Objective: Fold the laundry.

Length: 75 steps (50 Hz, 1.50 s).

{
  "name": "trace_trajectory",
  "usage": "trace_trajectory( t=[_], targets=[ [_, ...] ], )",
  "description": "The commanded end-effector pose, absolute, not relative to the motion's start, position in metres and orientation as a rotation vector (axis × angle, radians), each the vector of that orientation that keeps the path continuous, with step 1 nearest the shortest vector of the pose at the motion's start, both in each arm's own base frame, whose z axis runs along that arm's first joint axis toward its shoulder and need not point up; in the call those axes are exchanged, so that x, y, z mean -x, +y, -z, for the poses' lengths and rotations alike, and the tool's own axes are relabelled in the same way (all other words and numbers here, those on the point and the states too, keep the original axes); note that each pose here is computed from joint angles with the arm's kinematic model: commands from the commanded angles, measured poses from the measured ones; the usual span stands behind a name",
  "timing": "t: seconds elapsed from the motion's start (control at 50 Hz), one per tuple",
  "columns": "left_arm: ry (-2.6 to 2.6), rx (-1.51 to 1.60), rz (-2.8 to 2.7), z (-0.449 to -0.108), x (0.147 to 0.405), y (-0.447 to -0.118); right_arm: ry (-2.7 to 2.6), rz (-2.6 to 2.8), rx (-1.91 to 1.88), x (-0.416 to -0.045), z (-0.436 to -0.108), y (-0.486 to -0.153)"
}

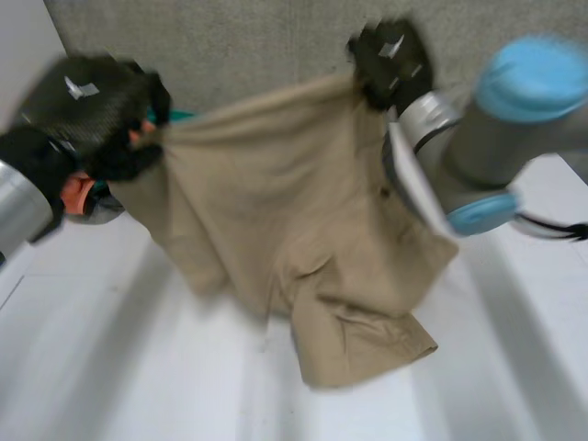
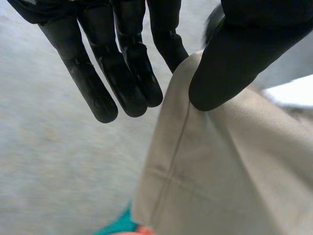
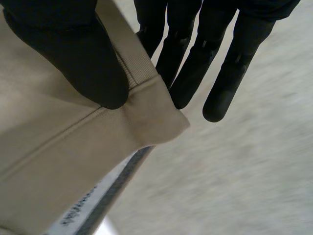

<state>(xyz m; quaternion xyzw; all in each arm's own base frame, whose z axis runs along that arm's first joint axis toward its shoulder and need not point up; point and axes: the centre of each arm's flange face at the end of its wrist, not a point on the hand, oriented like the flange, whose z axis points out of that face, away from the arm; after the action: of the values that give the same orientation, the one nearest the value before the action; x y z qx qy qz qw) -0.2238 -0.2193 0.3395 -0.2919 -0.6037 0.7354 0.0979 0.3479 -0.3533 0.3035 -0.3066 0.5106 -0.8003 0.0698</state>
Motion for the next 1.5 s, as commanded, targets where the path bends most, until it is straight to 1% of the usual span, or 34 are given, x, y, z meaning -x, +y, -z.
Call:
trace_trajectory(
  t=[0.02,0.06,0.08,0.14,0.16,0.24,0.32,0.38,0.44,0.48,0.52,0.56,0.58,0.6,0.64,0.66,0.68,0.72,0.74,0.82,0.9,0.96,1.04,1.1,1.12,1.22,1.32,1.38,1.5],
  targets=[
    [-1.637,0.665,-2.482,-0.397,0.203,-0.242,1.348,2.532,0.930,-0.290,-0.400,-0.291],
    [-1.580,0.614,-2.528,-0.412,0.200,-0.240,1.323,2.571,0.915,-0.279,-0.417,-0.277],
    [-1.513,0.566,-2.567,-0.427,0.199,-0.234,1.297,2.609,0.893,-0.269,-0.434,-0.263],
    [-1.410,0.506,-2.620,-0.451,0.194,-0.224,1.246,2.659,0.868,-0.255,-0.457,-0.243],
    [-1.346,0.474,-2.645,-0.466,0.192,-0.217,1.207,2.685,0.855,-0.248,-0.472,-0.229],
    [-1.202,0.411,-2.693,-0.499,0.186,-0.198,1.130,2.710,0.826,-0.233,-0.498,-0.201],
    [-1.123,0.379,-2.702,-0.521,0.182,-0.184,1.113,2.676,0.808,-0.223,-0.512,-0.185],
    [-1.116,0.364,-2.695,-0.529,0.179,-0.181,1.143,2.652,0.790,-0.217,-0.514,-0.184],
    [-1.123,0.355,-2.692,-0.531,0.178,-0.184,1.204,2.573,0.766,-0.213,-0.509,-0.188],
    [-1.161,0.355,-2.667,-0.525,0.179,-0.192,1.267,2.487,0.763,-0.217,-0.498,-0.192],
    [-1.242,0.367,-2.597,-0.509,0.185,-0.203,1.342,2.390,0.801,-0.226,-0.478,-0.194],
    [-1.338,0.393,-2.507,-0.490,0.192,-0.209,1.383,2.339,0.826,-0.233,-0.466,-0.195],
    [-1.444,0.431,-2.397,-0.464,0.201,-0.216,1.398,2.326,0.842,-0.236,-0.460,-0.194],
    [-1.500,0.450,-2.339,-0.450,0.206,-0.219,1.448,2.306,0.868,-0.242,-0.447,-0.198],
    [-1.614,0.488,-2.210,-0.419,0.215,-0.223,1.504,2.289,0.893,-0.247,-0.433,-0.202],
    [-1.723,0.515,-2.082,-0.387,0.223,-0.223,1.537,2.281,0.903,-0.249,-0.426,-0.204],
    [-1.780,0.522,-2.021,-0.371,0.226,-0.224,1.607,2.265,0.929,-0.253,-0.410,-0.210],
    [-1.874,0.526,-1.917,-0.343,0.229,-0.224,1.665,2.242,0.956,-0.257,-0.395,-0.214],
    [-1.951,0.516,-1.834,-0.319,0.229,-0.223,1.707,2.214,0.996,-0.262,-0.382,-0.215],
    [-2.060,0.467,-1.710,-0.281,0.227,-0.222,1.751,2.175,1.059,-0.272,-0.363,-0.214],
    [-2.079,0.401,-1.677,-0.271,0.222,-0.228,1.746,2.166,1.112,-0.289,-0.353,-0.206],
    [-2.101,0.327,-1.608,-0.267,0.220,-0.229,1.762,2.190,1.111,-0.294,-0.350,-0.209],
    [-2.121,0.281,-1.536,-0.267,0.220,-0.226,1.768,2.202,1.142,-0.314,-0.337,-0.216],
    [-2.135,0.261,-1.480,-0.263,0.221,-0.225,1.730,2.210,1.151,-0.327,-0.338,-0.211],
    [-2.138,0.256,-1.466,-0.262,0.221,-0.225,1.702,2.225,1.141,-0.335,-0.342,-0.204],
    [-2.172,0.195,-1.319,-0.249,0.224,-0.221,1.665,2.267,1.118,-0.352,-0.347,-0.189],
    [-2.224,0.083,-1.010,-0.231,0.233,-0.199,1.640,2.322,1.159,-0.365,-0.339,-0.191],
    [-2.228,0.077,-0.900,-0.224,0.241,-0.187,1.627,2.352,1.227,-0.373,-0.327,-0.193],
    [-2.207,0.089,-0.819,-0.214,0.257,-0.177,1.651,2.355,1.249,-0.374,-0.321,-0.188]
  ],
)
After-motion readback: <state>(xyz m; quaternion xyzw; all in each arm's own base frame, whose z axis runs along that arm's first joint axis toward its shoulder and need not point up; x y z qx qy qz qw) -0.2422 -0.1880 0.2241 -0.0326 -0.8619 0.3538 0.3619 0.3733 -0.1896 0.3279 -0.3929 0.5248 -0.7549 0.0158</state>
